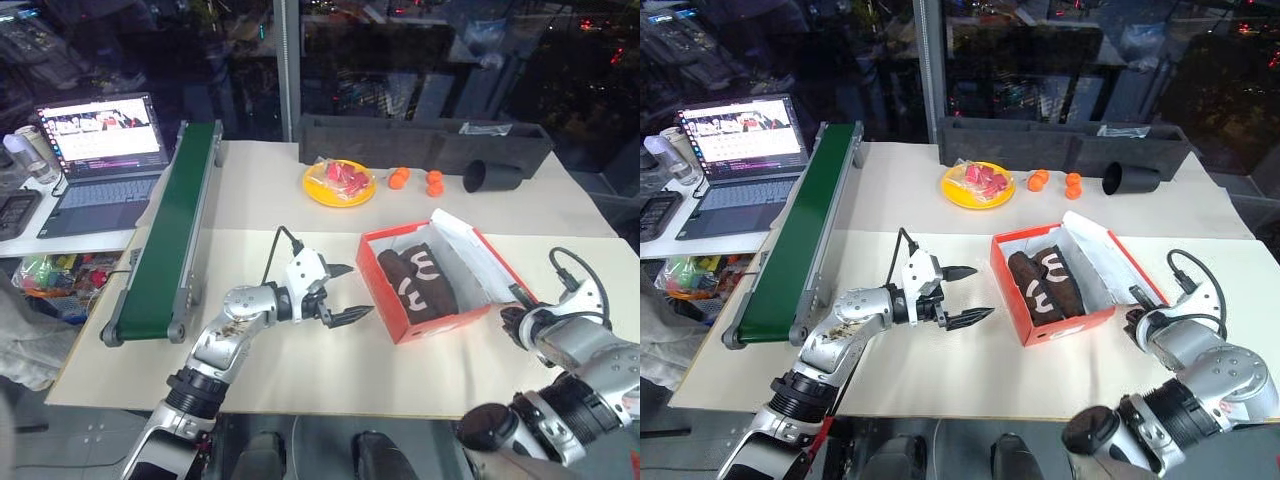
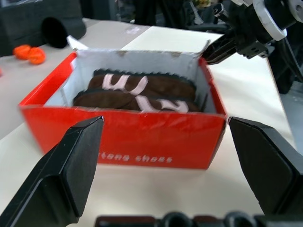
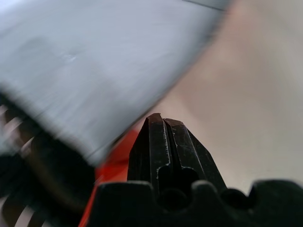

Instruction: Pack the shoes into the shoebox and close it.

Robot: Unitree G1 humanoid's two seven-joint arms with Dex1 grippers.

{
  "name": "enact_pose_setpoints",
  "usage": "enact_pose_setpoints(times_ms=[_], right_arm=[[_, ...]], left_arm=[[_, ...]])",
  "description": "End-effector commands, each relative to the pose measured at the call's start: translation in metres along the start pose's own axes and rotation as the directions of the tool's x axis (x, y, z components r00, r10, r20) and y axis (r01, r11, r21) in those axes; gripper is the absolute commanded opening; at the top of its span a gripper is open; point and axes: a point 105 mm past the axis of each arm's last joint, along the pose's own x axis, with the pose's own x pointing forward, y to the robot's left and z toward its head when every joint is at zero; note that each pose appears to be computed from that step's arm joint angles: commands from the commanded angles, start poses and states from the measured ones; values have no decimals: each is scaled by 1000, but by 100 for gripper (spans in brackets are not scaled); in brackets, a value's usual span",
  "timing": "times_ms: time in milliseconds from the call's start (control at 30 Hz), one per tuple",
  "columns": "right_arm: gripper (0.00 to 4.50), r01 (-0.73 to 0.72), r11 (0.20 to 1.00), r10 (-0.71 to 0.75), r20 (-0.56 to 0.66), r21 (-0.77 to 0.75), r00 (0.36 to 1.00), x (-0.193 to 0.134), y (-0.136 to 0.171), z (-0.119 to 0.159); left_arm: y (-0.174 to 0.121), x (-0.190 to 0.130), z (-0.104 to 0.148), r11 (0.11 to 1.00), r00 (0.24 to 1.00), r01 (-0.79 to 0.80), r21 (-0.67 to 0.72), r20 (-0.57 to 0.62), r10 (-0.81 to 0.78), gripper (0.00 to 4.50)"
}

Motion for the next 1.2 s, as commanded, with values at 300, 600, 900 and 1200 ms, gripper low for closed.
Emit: enact_pose_setpoints(times_ms=[300, 600, 900, 1200], right_arm=[[7, 139, 949, -134, -39, 283, 990, 42, -20, 30], [7, 161, 907, -181, 15, 389, 983, 73, -42, 46], [7, 12, 885, -6, -14, 465, 1000, 90, -9, 31], [7, -161, 769, 164, 52, 619, 985, 88, 24, 32]], left_arm=[[5, 1, 15, 1000, 999, -22, 22, 43, 21, 450], [11, 3, 18, 999, 999, -30, 31, 45, 29, 450], [18, 7, 23, 998, 998, -28, 53, 50, 25, 450], [21, 9, 25, 997, 999, -12, 71, 46, 8, 450]])
